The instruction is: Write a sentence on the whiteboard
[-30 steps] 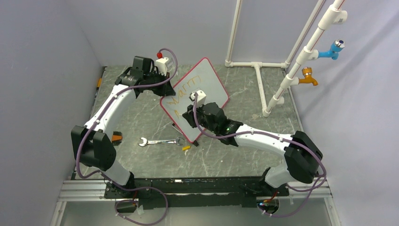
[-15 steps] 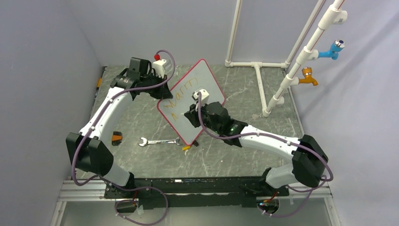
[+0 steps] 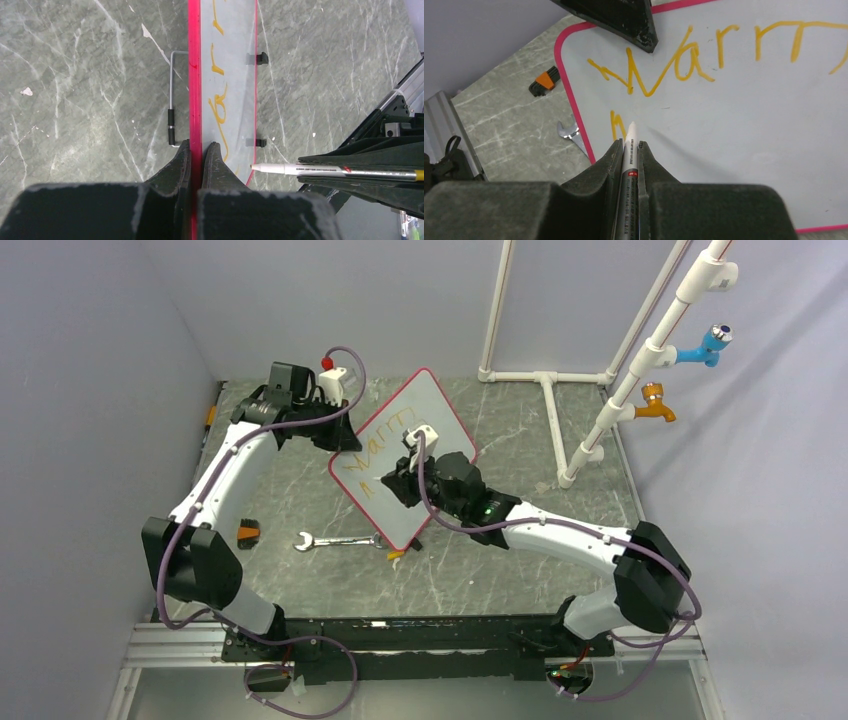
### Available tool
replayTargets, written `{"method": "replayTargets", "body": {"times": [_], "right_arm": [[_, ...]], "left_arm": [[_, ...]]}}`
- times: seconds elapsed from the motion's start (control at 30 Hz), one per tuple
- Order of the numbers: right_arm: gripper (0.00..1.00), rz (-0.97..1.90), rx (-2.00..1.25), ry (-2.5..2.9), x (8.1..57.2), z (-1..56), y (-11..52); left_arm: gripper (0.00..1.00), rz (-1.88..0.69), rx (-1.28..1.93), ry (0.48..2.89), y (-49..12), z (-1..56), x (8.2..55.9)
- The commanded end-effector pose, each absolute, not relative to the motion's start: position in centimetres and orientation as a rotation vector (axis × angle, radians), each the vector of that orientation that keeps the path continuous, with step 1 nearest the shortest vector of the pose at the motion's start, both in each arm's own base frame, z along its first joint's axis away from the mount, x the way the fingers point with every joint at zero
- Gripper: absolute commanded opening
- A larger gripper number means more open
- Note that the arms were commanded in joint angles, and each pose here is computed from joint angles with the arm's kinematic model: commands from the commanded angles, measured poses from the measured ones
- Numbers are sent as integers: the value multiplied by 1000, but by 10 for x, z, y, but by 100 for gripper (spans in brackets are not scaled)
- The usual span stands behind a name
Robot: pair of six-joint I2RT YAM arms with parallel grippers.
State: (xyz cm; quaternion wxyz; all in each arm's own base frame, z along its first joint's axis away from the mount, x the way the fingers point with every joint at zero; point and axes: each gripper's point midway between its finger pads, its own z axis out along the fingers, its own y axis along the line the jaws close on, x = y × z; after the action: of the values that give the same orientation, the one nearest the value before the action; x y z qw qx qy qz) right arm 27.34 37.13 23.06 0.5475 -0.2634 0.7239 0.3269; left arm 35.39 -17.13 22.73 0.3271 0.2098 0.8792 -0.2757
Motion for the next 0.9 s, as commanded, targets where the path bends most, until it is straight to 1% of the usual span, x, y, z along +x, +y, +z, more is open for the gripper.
{"method": "replayTargets", "body": {"times": [0.0,0.57,0.87], "right_arm": [[0,859,-611,1640,273,254,386],[0,811,-621,1733,281,213,391],[0,734,-566,1751,298,217,384]], "left_arm": [[0,-347,591,2400,-120,188,373],[0,-345,584,2398,-119,189,374],[0,-354,586,2396,-121,190,374]]}}
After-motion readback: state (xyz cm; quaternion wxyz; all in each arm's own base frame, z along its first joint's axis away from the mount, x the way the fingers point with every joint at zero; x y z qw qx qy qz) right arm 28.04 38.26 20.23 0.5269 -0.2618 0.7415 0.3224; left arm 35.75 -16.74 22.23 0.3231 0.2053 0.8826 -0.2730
